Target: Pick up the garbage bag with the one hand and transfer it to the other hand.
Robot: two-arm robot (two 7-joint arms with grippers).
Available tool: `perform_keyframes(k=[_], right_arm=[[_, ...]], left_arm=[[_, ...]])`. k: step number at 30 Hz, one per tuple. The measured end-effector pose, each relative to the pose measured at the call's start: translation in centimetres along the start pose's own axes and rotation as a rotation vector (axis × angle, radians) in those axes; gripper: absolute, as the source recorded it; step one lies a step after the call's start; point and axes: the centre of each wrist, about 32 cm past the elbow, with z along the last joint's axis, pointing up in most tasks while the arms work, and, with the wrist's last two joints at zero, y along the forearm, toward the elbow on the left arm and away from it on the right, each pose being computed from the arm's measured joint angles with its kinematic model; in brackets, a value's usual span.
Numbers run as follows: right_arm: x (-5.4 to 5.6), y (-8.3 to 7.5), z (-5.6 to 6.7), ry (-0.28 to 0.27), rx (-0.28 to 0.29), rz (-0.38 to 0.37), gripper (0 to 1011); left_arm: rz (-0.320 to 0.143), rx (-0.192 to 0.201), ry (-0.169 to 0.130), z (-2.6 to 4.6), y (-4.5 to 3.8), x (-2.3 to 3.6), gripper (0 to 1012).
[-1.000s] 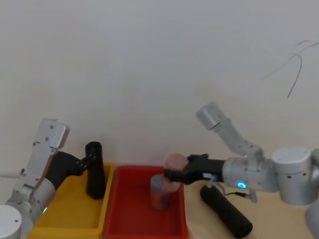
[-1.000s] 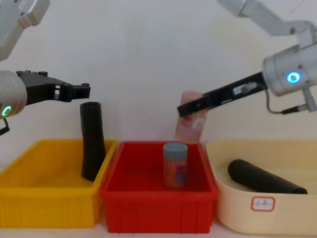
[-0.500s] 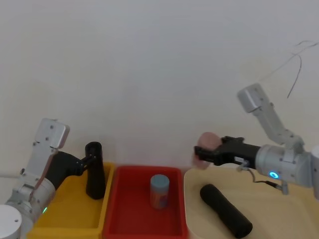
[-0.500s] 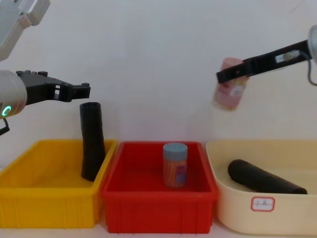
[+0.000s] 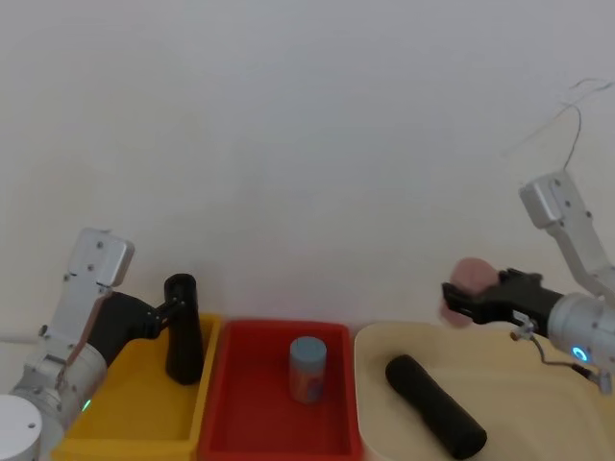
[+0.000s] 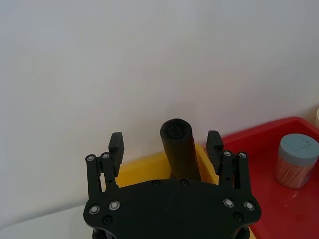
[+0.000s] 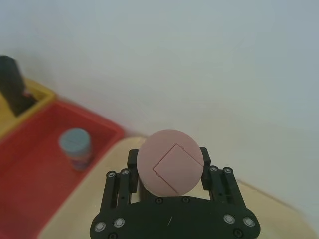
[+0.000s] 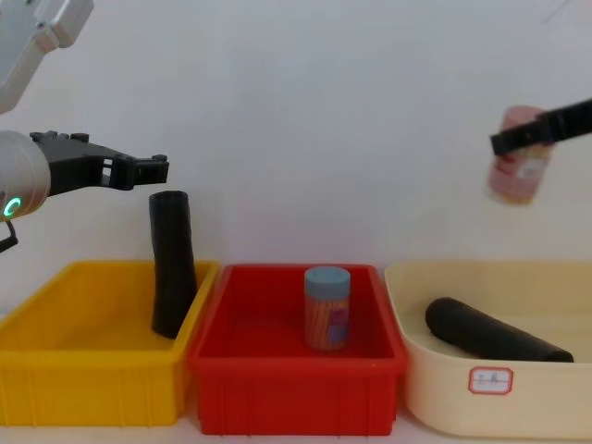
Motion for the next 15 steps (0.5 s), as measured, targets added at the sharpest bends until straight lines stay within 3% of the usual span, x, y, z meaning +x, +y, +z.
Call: perform_keyframes(k=[15], right_arm=[[0.7, 0.6, -5.5, 0.065, -0.106, -0.130, 680]], left_arm=[[0.000, 0.000, 0.000, 0.00, 0.00, 0.00, 1002]])
